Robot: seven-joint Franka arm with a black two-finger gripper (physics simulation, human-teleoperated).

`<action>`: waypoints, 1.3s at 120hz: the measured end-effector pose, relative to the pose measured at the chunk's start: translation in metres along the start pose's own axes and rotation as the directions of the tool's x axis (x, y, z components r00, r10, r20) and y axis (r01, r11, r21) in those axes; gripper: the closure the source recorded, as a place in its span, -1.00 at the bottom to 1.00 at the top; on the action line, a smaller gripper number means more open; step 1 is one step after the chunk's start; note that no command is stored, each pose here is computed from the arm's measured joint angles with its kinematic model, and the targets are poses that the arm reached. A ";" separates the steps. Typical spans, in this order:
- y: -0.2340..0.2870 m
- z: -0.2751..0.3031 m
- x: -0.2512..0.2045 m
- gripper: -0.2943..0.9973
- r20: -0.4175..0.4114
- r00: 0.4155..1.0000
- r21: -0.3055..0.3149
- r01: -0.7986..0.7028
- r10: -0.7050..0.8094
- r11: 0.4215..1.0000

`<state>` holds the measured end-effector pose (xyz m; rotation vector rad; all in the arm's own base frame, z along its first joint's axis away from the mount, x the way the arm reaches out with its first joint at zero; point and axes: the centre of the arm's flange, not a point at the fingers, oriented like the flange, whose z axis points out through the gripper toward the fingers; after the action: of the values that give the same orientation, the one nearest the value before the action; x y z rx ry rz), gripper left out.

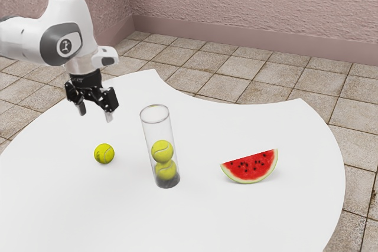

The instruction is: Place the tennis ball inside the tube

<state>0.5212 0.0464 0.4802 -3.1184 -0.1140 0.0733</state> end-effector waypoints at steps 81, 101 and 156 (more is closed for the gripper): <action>-0.063 0.142 0.035 -0.54 -0.047 0.995 -0.010 -0.087 0.086 0.996; -0.066 0.159 0.044 -0.54 -0.050 0.993 -0.018 -0.106 0.105 0.994; -0.094 0.203 0.071 -0.54 -0.042 0.994 -0.038 -0.104 0.102 0.994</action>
<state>0.5757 0.1490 0.2763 -3.1617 0.0470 0.0103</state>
